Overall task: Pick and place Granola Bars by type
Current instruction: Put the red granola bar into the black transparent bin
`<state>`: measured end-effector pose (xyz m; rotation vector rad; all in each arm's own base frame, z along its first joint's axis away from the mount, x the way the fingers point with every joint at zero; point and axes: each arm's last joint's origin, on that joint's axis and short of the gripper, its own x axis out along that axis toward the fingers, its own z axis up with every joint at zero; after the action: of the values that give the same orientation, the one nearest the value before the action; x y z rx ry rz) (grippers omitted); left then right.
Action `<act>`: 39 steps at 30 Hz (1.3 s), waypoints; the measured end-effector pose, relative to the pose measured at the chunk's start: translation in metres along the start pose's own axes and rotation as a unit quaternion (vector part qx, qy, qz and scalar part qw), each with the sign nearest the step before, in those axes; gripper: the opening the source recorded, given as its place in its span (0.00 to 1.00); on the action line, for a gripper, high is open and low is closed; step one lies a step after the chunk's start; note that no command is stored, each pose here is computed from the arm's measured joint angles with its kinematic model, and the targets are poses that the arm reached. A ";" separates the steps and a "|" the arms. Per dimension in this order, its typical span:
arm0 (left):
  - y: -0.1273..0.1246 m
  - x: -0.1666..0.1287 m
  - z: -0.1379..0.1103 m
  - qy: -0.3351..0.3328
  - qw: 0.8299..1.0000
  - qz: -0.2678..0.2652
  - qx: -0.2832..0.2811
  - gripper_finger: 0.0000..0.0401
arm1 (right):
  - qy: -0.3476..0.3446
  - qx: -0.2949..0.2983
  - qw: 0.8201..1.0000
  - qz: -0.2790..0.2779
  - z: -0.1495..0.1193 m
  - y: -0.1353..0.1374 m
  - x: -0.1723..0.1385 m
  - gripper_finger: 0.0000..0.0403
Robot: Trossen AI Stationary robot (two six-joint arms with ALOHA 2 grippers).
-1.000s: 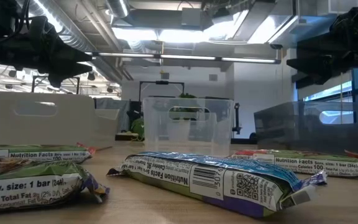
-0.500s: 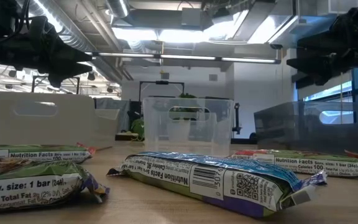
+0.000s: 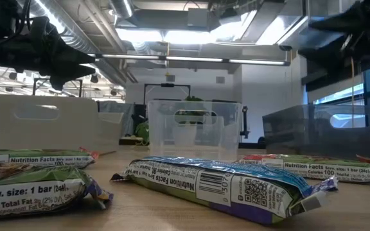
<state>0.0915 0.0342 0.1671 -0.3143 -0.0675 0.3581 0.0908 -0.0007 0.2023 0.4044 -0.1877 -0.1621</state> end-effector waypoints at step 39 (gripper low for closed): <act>0.000 0.000 0.000 0.000 1.000 0.000 0.000 0.45 | 0.660 0.155 0.677 -0.285 0.012 0.161 0.061 0.57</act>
<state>0.0915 0.0342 0.1669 -0.3144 -0.0666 0.3582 0.1665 0.1287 0.2874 0.8252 1.4084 -0.4181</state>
